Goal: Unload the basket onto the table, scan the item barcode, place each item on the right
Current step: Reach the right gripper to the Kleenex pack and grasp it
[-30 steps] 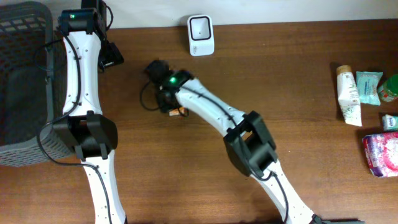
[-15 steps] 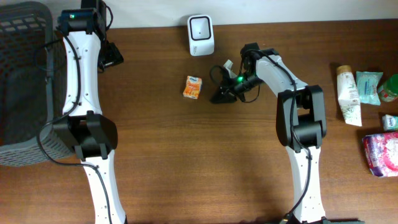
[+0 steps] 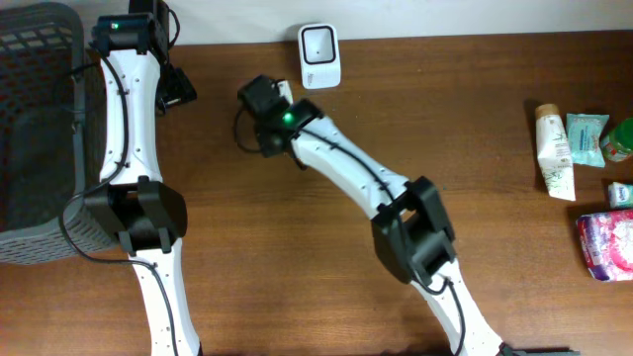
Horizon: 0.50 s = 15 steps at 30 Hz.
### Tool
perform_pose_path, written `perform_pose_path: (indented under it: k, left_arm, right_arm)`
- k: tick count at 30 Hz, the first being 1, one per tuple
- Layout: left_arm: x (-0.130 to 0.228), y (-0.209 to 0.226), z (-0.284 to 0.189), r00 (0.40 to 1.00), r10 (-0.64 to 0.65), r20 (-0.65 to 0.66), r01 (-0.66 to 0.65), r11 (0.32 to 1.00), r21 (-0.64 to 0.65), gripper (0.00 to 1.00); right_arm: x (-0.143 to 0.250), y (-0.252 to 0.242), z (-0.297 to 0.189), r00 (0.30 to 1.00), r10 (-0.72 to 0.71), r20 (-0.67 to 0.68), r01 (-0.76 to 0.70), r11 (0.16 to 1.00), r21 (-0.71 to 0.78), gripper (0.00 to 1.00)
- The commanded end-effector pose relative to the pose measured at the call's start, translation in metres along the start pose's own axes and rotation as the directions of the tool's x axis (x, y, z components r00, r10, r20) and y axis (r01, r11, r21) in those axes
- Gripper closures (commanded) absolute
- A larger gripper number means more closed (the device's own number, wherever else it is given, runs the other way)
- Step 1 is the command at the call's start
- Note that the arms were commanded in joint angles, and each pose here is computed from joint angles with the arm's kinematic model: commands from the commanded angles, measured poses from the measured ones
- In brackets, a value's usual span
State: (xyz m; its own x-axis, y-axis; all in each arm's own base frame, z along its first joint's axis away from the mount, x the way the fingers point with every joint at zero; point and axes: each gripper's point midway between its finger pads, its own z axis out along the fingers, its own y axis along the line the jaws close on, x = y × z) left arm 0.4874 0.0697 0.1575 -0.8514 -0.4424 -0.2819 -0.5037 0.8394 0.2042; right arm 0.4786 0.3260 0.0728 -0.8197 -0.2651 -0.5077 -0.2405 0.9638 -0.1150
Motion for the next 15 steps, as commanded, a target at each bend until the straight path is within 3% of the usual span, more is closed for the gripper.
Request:
perform_pose_path:
  k: [1, 8, 9, 10, 12, 15]
  left_arm:
    - [-0.002, 0.004, -0.003, 1.0, -0.026, 0.002, 0.026, 1.0, 0.01, 0.01]
    - [-0.002, 0.004, -0.003, 1.0, -0.026, 0.002, 0.026, 1.0, 0.01, 0.01]
    - [-0.002, 0.004, -0.003, 1.0, -0.026, 0.002, 0.026, 1.0, 0.01, 0.01]
    - [-0.002, 0.004, -0.003, 1.0, -0.026, 0.002, 0.026, 1.0, 0.01, 0.01]
    - [-0.002, 0.004, -0.003, 1.0, -0.026, 0.002, 0.026, 1.0, 0.01, 0.01]
    - [-0.002, 0.004, -0.003, 1.0, -0.026, 0.002, 0.026, 1.0, 0.01, 0.01]
  right_arm:
    - [0.012, -0.013, 0.034, 0.999, -0.049, 0.003, 0.048, 0.987, 0.152, 0.25]
    - [0.044, -0.012, 0.065, 0.992, -0.096, -0.088, 0.109, 0.98, 0.165, 0.37]
    - [0.051, -0.013, 0.068, 0.988, -0.107, -0.114, 0.126, 0.977, 0.17, 0.46]
    - [0.057, -0.015, 0.068, 0.984, -0.111, -0.139, 0.134, 0.976, 0.169, 0.69]
    - [0.056, -0.015, 0.061, 0.981, -0.108, -0.159, 0.132, 0.98, 0.148, 0.94]
    - [0.036, -0.019, 0.039, 0.98, -0.062, -0.19, 0.072, 0.996, 0.047, 0.96]
